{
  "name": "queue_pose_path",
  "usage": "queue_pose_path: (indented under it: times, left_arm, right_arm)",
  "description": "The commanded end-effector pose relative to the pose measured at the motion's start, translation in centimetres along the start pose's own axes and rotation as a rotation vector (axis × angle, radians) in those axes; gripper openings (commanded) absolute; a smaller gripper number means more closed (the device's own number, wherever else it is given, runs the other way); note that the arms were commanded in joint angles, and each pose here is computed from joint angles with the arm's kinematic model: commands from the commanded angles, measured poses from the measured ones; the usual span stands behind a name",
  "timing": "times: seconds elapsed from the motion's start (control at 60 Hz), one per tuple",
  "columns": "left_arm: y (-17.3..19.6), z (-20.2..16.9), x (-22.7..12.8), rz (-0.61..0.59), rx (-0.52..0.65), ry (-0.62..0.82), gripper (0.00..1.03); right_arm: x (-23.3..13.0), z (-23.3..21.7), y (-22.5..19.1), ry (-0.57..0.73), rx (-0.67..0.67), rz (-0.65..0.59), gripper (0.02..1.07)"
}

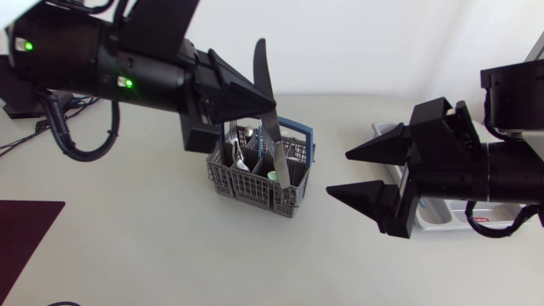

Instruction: Sort the cutlery from the basket into the organizer compartments.

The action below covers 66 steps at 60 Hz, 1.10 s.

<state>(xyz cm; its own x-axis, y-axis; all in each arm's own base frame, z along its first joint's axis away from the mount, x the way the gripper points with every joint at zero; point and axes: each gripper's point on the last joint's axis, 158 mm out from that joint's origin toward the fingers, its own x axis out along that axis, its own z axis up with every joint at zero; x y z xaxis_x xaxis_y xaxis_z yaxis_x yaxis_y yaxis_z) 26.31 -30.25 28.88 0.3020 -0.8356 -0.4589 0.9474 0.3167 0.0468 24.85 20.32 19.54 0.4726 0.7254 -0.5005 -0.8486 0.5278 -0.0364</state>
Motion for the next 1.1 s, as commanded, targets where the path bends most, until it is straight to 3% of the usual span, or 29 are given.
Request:
queue_pose_path:
  times: [0.0,0.5,0.7,1.083]
  left_arm:
    - [0.3,0.1,0.8,-0.027,-0.038,-0.007,0.03]
    - [-0.5,0.1,3.0,-0.159,-0.126,-0.026,0.03]
    - [-0.8,0.5,3.0,-0.191,-0.147,-0.040,0.03]
    - [-0.7,0.7,3.0,-0.208,-0.159,-0.046,0.03]
  right_arm:
    - [0.0,0.9,0.2,-0.012,0.016,0.029,0.99]
    - [3.0,2.2,1.5,-0.010,0.092,0.210,0.92]
    - [4.0,2.7,2.5,-0.005,0.105,0.272,0.76]
    - [4.5,2.6,3.7,0.004,0.123,0.324,0.20]
